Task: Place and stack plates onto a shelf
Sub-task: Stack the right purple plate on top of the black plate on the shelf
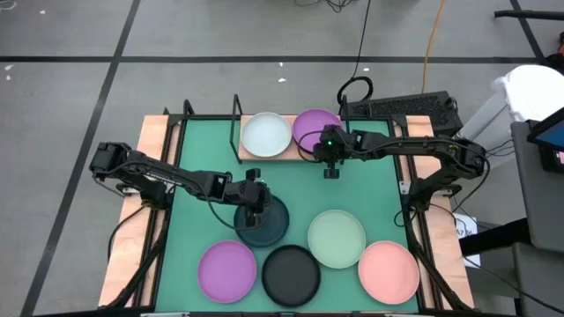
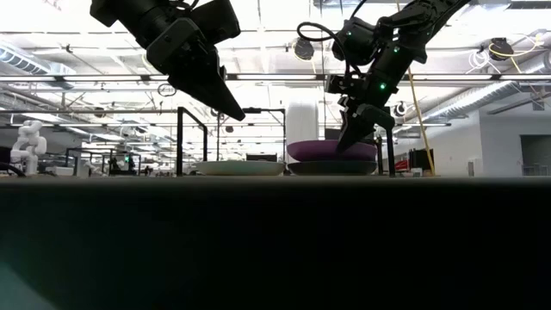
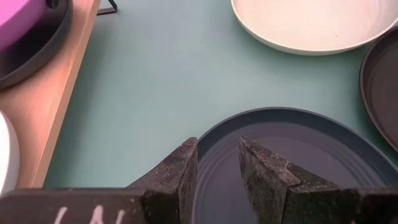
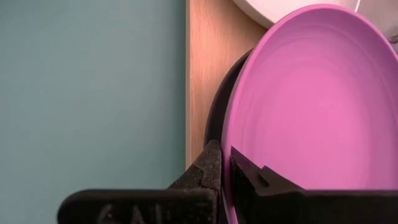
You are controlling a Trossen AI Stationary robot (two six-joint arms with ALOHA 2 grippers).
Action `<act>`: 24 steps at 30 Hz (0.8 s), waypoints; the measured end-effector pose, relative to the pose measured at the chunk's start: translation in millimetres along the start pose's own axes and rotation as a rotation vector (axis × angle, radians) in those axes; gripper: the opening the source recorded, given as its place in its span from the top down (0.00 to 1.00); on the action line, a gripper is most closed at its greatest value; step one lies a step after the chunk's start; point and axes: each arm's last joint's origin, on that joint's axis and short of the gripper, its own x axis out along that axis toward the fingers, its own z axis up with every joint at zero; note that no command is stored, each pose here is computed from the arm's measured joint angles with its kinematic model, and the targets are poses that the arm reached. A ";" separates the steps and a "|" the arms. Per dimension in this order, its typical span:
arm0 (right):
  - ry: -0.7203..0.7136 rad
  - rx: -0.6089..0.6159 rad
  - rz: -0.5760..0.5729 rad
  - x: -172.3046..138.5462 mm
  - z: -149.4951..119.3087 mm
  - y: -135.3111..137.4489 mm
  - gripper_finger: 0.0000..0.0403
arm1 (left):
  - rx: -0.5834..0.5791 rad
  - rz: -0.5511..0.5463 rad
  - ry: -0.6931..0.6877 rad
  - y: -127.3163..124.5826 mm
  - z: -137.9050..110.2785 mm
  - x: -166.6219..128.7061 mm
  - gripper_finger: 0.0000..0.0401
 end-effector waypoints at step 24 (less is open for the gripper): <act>-0.012 0.029 -0.007 3.6 -0.3 0.7 1.00 | 0.002 0.000 -0.001 -0.1 0.1 0.0 0.69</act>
